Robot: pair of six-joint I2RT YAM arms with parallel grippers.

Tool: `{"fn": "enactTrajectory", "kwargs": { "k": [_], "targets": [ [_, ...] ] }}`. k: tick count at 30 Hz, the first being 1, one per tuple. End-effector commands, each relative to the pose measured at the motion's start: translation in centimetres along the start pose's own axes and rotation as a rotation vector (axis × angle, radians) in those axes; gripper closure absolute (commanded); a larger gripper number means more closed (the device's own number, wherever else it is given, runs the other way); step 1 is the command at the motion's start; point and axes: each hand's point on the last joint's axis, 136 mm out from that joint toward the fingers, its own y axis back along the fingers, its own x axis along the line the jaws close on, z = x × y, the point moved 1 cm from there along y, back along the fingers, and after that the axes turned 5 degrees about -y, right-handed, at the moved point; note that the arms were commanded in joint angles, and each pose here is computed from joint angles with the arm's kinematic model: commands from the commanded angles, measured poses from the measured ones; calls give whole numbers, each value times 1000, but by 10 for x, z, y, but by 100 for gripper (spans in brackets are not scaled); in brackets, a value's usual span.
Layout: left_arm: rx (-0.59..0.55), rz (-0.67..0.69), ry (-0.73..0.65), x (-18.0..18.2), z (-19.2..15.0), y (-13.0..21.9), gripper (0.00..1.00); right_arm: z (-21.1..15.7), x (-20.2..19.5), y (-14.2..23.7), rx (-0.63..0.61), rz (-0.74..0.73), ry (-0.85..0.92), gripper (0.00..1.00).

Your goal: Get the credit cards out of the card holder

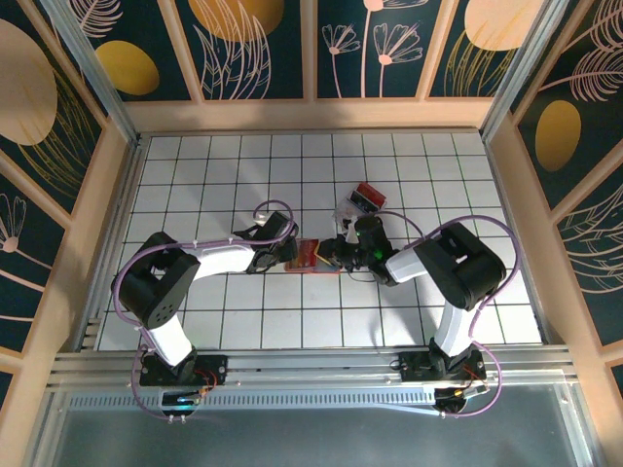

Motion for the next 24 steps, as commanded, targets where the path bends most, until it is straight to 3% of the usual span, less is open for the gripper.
{"fn": "enactTrajectory", "kwargs": {
  "k": [1,6,18,24],
  "targets": [
    [154,11,9,12,-44,-30,35,6,10,7,-30,35,22,91],
    [143,5,11,11,-41,-27,35,7,3,9,-39,-1,21,97],
    [60,-104,-28,-17,-7,3,25,12,-4,9,-49,-105,50,98],
    [98,-93,-42,-15,-16,-7,25,13,-2,8,-52,-104,53,98]
  ]
}}
